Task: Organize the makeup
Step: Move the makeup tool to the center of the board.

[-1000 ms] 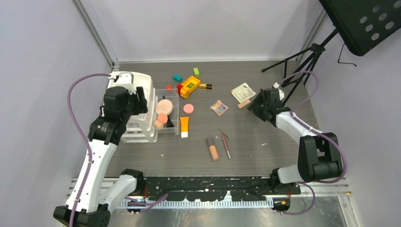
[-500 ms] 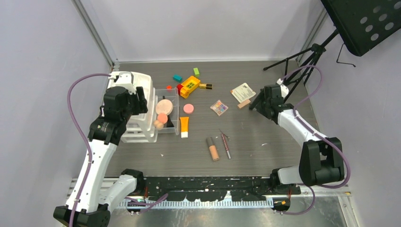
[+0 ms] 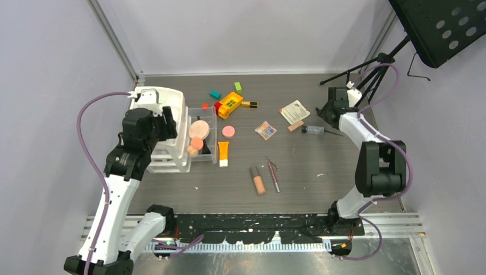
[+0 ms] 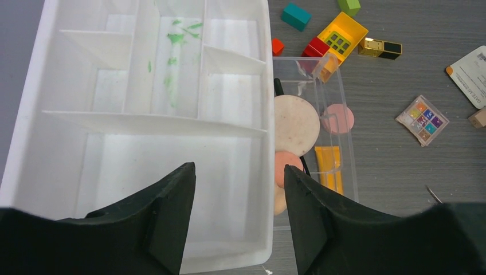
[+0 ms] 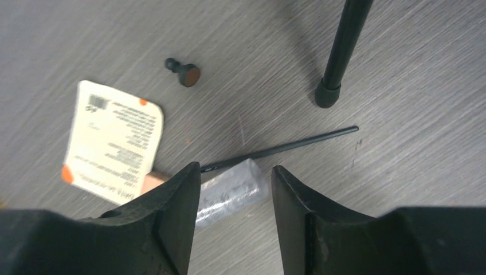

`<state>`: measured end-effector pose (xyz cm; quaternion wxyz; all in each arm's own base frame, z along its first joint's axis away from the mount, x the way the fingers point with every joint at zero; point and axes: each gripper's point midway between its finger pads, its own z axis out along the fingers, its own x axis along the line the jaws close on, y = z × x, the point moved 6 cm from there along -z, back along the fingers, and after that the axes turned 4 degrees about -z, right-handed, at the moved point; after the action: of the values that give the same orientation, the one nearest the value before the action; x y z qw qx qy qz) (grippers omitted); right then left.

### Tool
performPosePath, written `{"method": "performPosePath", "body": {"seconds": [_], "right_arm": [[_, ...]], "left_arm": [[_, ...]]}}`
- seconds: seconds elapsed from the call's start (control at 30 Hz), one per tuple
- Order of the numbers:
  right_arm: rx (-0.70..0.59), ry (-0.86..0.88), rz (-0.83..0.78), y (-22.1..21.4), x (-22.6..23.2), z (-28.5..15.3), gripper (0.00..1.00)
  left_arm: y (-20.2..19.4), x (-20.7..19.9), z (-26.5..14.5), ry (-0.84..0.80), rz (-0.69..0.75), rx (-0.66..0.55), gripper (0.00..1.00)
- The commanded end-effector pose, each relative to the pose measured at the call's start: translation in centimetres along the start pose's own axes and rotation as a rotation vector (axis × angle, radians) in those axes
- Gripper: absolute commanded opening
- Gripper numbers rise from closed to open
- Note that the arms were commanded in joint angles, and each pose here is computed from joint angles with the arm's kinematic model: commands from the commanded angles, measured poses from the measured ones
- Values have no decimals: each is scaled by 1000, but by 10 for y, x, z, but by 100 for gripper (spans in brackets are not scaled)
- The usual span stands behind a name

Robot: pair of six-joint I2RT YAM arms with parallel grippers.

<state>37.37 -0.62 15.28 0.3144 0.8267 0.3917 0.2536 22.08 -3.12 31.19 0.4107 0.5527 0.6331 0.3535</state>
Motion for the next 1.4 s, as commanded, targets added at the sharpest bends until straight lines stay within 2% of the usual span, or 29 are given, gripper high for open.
{"method": "performPosePath", "body": {"seconds": [0.0, 0.2, 0.33, 0.63, 0.73, 0.8, 0.9, 1.0, 1.17, 1.27, 1.37], "right_arm": [[-9, -32, -15, 15, -2, 24, 52], [81, 5, -10, -10, -1, 47, 46], [160, 42, -4, -25, 4, 52, 42], [315, 212, 84, -66, 10, 20, 39], [318, 271, 107, -67, 16, 9, 38], [269, 268, 104, -58, 15, 3, 38], [180, 181, 25, -33, 10, 5, 41], [138, 94, -136, 0, 11, 10, 51], [265, -12, -376, 22, 13, 27, 59], [317, -20, -417, 18, 10, 41, 59], [344, -68, -347, 15, 0, 54, 60]], "left_arm": [[9, -7, 6, -34, 15, -11, 58], [10, 1, -5, 3, 2, -74, 63], [7, 0, 1, 7, 5, -45, 63], [9, -2, 3, -10, 5, -36, 61], [9, 0, 3, 4, 6, -38, 62], [8, 0, 4, 1, 6, -35, 62], [8, -1, 4, -6, 5, -35, 62], [7, -1, 6, -6, 5, -27, 62], [5, -5, 8, -16, 10, -13, 62], [4, -6, 8, -20, 15, -12, 62], [4, -7, 9, -22, 17, -10, 62]]}}
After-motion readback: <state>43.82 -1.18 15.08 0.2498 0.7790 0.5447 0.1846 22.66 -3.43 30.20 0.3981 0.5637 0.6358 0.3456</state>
